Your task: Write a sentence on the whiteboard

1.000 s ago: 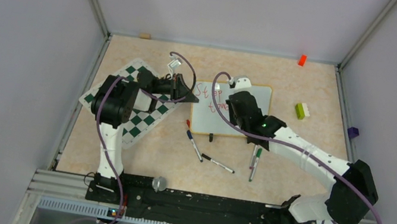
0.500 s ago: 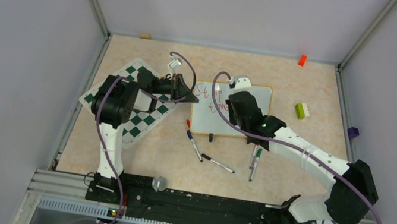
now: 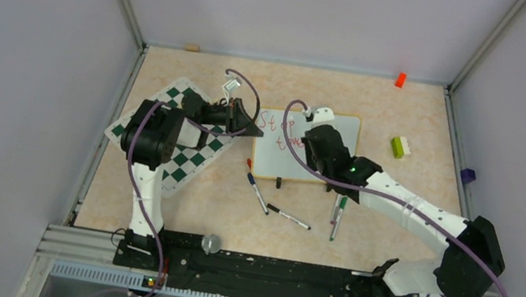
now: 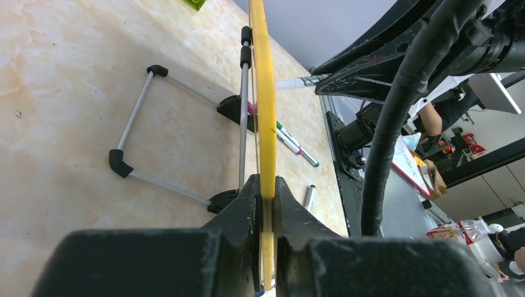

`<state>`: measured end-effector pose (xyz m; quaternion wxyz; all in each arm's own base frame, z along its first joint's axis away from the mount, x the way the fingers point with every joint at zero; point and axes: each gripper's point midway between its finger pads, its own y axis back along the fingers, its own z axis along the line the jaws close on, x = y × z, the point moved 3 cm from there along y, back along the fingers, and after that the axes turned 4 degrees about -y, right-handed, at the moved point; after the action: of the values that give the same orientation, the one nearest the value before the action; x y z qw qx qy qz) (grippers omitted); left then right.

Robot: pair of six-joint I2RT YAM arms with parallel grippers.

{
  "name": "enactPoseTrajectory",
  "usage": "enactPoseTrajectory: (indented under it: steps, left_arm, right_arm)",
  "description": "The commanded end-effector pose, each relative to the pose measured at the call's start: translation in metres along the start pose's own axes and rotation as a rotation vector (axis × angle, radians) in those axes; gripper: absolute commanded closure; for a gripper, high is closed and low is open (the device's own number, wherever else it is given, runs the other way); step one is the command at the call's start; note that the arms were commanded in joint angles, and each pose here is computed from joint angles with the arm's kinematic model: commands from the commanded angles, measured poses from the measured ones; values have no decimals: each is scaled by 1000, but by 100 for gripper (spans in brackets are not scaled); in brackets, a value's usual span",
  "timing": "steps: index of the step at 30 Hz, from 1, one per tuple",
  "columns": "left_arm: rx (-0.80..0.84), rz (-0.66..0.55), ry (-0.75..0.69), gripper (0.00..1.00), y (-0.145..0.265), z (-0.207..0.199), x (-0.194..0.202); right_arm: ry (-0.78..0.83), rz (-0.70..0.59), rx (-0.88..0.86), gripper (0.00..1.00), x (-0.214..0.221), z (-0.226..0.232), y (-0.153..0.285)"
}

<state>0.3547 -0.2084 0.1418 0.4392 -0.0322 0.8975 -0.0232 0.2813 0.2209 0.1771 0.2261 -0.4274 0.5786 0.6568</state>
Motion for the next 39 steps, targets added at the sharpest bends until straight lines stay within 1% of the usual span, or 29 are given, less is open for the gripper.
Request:
enactPoseTrajectory:
  steps: [1,6,11,26,34,39]
  left_arm:
    - [42,-3,-146,100,-5,-15,-17]
    - [41,-3,-146,100,-4,-15,-17]
    - [41,-3,-146,100,-4,-15,-17]
    - [42,-2,-145,100,-4,-15,-17]
    - [42,-3,-147,100,-4,-15,-17]
    - [42,-3,-148,100,-4,-15,-17]
  right_arm:
    - [-51,-79,3,100,-25,-8,16]
    - [-62,-109,-2,100,-35,-9,23]
    - [-58,-111,17,100,-39,-9,19]
    - [-46,-84,35,100,-33,-6,2]
    - [-51,-73,103,100,-31,-17,-2]
    - [-62,-83,110,100,-33,-20,1]
